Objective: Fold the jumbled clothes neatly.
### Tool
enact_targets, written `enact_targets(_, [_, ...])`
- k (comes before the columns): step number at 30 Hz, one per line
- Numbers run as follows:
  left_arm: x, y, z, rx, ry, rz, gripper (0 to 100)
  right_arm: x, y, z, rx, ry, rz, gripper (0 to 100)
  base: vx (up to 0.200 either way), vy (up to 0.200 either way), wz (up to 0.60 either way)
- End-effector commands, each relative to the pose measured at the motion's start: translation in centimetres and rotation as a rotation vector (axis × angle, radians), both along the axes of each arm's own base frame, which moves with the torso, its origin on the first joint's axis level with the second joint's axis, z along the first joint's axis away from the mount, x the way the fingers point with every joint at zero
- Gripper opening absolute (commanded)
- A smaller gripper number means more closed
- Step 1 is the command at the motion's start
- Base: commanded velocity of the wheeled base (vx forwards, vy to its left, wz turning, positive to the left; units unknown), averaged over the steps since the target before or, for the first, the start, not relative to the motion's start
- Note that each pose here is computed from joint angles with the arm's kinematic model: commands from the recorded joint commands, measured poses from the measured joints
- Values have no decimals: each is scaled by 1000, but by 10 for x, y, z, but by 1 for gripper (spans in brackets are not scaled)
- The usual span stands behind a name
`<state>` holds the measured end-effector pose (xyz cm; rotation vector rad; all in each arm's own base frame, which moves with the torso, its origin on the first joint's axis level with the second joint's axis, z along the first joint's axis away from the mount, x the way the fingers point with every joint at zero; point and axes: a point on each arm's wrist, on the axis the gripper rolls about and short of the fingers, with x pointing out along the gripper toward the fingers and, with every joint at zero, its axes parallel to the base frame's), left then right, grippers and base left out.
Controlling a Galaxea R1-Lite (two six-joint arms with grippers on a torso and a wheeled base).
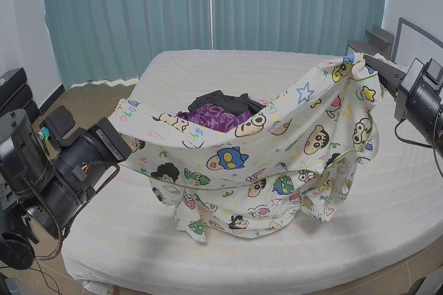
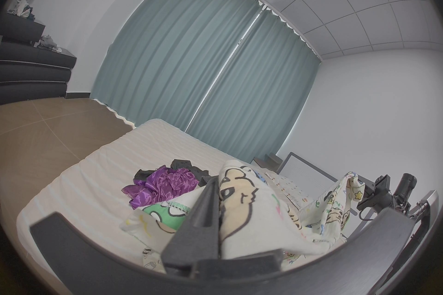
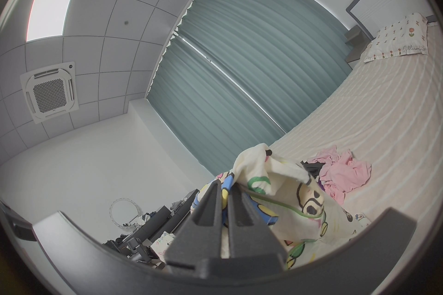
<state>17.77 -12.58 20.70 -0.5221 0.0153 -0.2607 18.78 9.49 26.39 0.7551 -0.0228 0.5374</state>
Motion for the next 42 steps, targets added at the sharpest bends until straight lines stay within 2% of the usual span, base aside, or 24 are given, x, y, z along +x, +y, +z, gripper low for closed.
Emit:
enact_targets(1, [5,-5,-3,8,12,-4,0,4,2,-9,-18,30,0,0,0,-200,0])
enact_targets(5, [6,-9,-7,21,27,-15,0,10,5,-15,-31,56,-5,0,0,-200,0])
enact_targets(18, [5,-25,-10,30,38,-69,0,4,-4,-12,-23,38,-30,0,0,-200,0])
enact_targets(42, [7,-28,-11,29,39,-78,0,0,-12,-14,-21,39,-60,0,0,-200,0])
